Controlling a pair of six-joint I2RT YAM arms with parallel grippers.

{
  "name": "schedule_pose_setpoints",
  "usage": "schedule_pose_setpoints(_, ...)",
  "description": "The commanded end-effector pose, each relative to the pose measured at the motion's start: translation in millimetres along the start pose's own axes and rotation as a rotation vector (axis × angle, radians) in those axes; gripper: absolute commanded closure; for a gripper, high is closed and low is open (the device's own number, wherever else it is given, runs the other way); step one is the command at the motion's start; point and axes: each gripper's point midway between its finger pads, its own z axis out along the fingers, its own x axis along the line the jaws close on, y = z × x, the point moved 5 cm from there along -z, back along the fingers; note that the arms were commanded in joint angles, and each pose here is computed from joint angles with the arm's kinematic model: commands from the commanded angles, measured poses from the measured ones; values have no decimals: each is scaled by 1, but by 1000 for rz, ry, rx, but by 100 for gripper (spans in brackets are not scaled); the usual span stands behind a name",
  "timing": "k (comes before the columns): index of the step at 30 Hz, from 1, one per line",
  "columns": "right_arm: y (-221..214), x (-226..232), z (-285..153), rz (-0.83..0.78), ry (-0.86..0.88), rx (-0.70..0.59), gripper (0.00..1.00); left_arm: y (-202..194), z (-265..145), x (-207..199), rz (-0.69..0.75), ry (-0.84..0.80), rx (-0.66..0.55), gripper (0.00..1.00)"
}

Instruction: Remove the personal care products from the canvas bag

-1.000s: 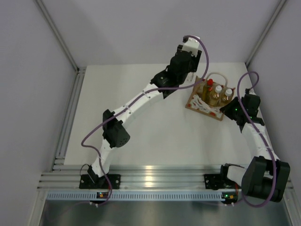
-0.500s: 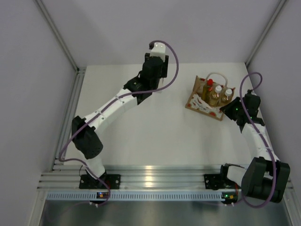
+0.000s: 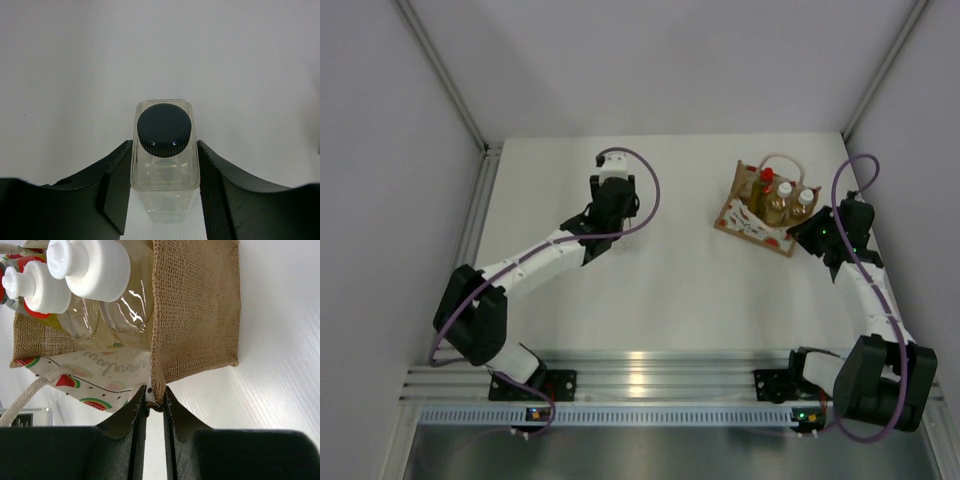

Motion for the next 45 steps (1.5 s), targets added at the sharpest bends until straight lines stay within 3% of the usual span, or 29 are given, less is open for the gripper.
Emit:
schedule_pose_setpoints(1, 22, 33, -16, -50, 143, -96, 100, 78, -22, 14, -294, -20, -329, 100)
schedule_pose_setpoints(9, 17, 31, -16, -59, 152, -84, 100, 46, -28, 26, -290, -40, -386, 100)
schedule_pose_setpoints(16, 17, 30, -17, -59, 151, -93, 100, 21, -19, 28, -222, -6, -313, 99)
schedule_pose_setpoints(25, 17, 30, -19, -56, 151, -101, 97, 15, -20, 13, -154, -32, -287, 56)
schedule_pose_setpoints(28, 16, 30, -18, -57, 150, -97, 97, 12, -22, 12, -152, -43, -283, 55)
schedule_pose_setpoints(30, 16, 30, -18, -58, 152, -97, 97, 11, -23, 11, -152, -44, -282, 43)
schedule_pose_setpoints(40, 17, 31, -19, -56, 154, -99, 97, -1, -27, 11, -136, -36, -246, 13)
schedule_pose_setpoints(42, 18, 31, -19, -59, 154, -99, 97, 7, -32, 10, -154, -39, -249, 2)
schedule_pose_setpoints(45, 18, 31, -20, -65, 155, -102, 97, 26, -45, 5, -165, -49, -244, 2)
